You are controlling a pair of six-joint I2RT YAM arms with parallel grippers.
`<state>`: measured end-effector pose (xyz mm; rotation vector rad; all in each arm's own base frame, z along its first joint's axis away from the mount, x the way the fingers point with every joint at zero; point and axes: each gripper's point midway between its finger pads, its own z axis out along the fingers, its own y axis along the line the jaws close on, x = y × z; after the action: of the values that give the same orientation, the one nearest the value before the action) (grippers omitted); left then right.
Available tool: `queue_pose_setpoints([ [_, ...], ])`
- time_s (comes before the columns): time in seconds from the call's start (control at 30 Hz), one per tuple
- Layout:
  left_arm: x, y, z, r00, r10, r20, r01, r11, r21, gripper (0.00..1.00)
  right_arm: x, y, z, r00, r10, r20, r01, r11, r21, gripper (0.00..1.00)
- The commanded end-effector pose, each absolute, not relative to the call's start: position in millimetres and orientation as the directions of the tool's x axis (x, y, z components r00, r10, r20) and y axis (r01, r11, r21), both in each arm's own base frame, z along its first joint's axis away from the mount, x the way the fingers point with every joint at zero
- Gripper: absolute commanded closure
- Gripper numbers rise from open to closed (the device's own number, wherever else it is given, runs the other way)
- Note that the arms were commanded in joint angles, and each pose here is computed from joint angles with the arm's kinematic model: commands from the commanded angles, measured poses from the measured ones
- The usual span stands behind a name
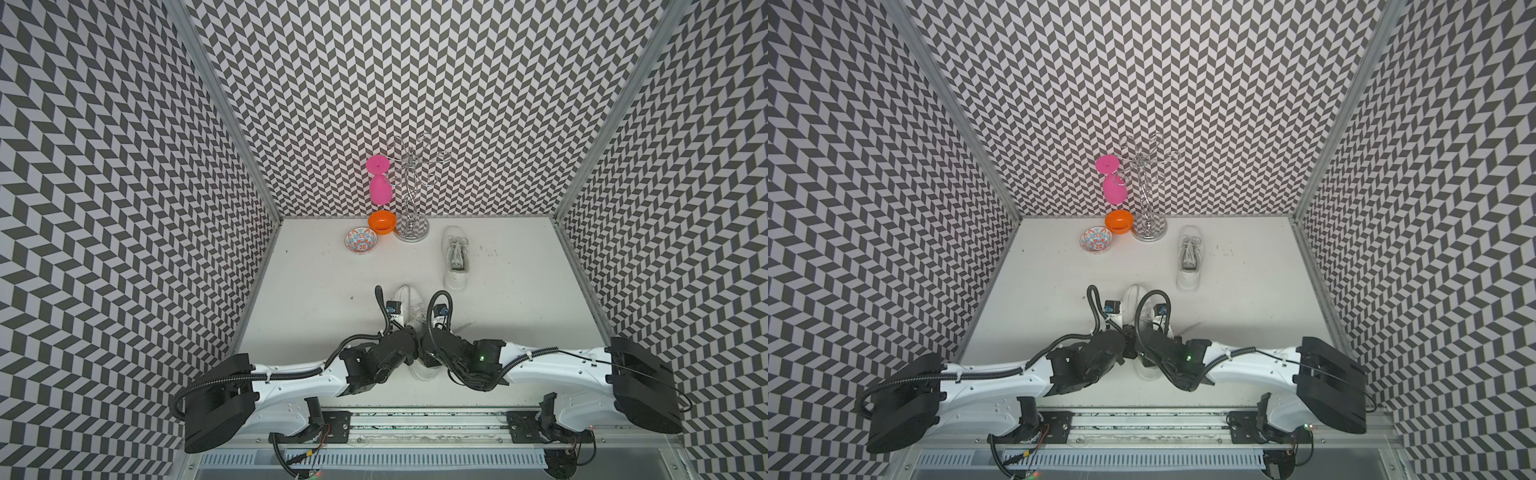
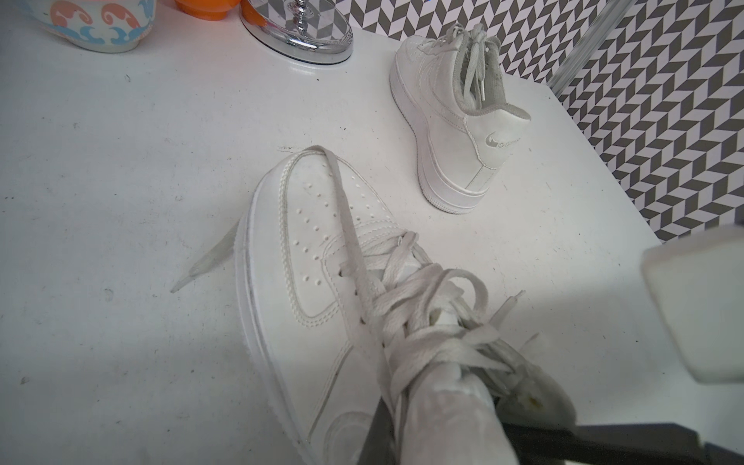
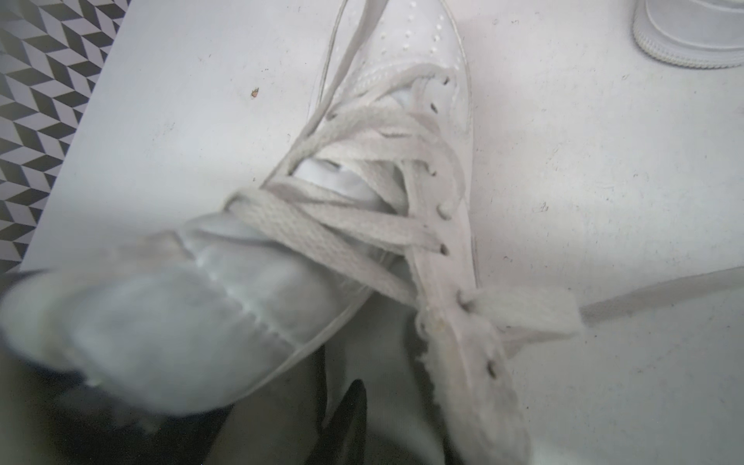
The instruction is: Remove the insole from the shoe
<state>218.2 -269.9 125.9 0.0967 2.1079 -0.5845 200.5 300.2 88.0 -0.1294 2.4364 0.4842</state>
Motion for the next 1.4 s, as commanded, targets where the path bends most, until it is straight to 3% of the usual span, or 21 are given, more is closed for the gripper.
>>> queue_pose_setpoints([
  [0.0,215.0,-289.3,158.0,-0.554,-0.242,-0.797,0.326,0.817,-0.475,1.0,227.8,242.8,58.9,-0.762,-0.006,-0.648,-0.082,0.993,0.086,0.66],
  [0.67,218.6,-272.8,132.0,-0.581,-0.242,-0.777,0.287,0.833,-0.474,1.0,225.5,256.7,-15.4,-0.883,-0.181,-0.434,-0.193,0.981,-0.018,0.68],
  [0.9,219.9,-259.5,123.2,-0.591,-0.259,-0.764,0.264,0.833,-0.486,1.0,223.3,265.0,-28.7,-0.895,-0.21,-0.394,-0.224,0.975,-0.01,0.77],
  [1.07,220.7,-256.8,120.5,-0.592,-0.259,-0.764,0.256,0.838,-0.482,1.0,230.5,274.9,-4.4,-0.87,-0.178,-0.46,-0.225,0.973,0.05,0.87],
  [1.37,221.5,-259.5,114.0,-0.601,-0.237,-0.763,0.256,0.848,-0.465,1.0,245.0,288.8,88.4,-0.764,0.006,-0.645,-0.231,0.931,0.281,1.0],
])
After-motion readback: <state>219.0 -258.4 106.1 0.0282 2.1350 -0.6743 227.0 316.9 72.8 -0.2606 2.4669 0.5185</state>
